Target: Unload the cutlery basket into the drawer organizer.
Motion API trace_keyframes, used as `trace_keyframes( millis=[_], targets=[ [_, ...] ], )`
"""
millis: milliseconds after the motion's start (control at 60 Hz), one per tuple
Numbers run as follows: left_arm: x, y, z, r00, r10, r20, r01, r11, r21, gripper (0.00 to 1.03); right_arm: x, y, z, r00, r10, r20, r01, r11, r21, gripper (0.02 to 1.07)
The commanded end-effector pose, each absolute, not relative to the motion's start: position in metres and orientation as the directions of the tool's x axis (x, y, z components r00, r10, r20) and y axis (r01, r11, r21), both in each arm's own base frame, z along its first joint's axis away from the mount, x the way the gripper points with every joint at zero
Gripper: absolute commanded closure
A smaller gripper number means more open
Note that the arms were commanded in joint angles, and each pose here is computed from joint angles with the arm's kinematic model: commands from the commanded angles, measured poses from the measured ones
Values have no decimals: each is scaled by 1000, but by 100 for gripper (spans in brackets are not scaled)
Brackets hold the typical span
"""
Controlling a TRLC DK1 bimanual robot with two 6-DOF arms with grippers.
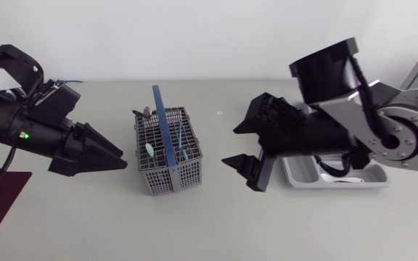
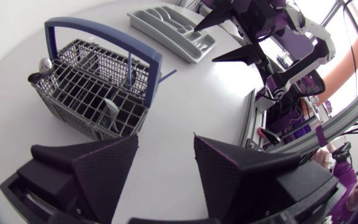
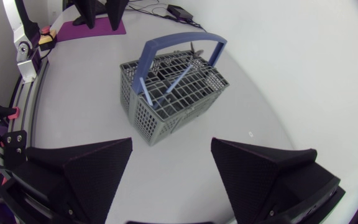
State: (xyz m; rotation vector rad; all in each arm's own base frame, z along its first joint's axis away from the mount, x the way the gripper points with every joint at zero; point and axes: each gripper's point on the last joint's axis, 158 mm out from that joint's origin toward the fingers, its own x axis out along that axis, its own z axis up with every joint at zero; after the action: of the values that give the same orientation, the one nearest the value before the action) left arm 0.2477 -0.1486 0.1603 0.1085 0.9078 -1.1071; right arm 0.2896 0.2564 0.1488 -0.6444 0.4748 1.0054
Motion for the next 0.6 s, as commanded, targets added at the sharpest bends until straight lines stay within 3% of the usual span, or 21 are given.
trace_keyframes(
  millis=[0, 117, 267, 450, 583],
  targets=[
    [242, -150, 152, 129, -723, -679, 824, 459, -332, 20, 288, 276, 140, 429, 634, -643, -899, 364, -241, 16],
    [242, -150, 148, 134, -723, -678, 836, 449, -314, 19, 286, 300, 128, 398, 653, -645, -916, 315, -248, 17],
    [245, -149, 146, 146, -723, -675, 847, 444, -291, 19, 287, 324, 117, 378, 658, -651, -926, 260, -275, 34],
    [247, -150, 144, 163, -724, -670, 862, 434, -260, 17, 299, 340, 111, 379, 662, -647, -925, 239, -297, 44],
    [250, -150, 144, 179, -725, -665, 871, 431, -236, 15, 305, 346, 112, 382, 666, -641, -922, 231, -310, 58]
  ],
)
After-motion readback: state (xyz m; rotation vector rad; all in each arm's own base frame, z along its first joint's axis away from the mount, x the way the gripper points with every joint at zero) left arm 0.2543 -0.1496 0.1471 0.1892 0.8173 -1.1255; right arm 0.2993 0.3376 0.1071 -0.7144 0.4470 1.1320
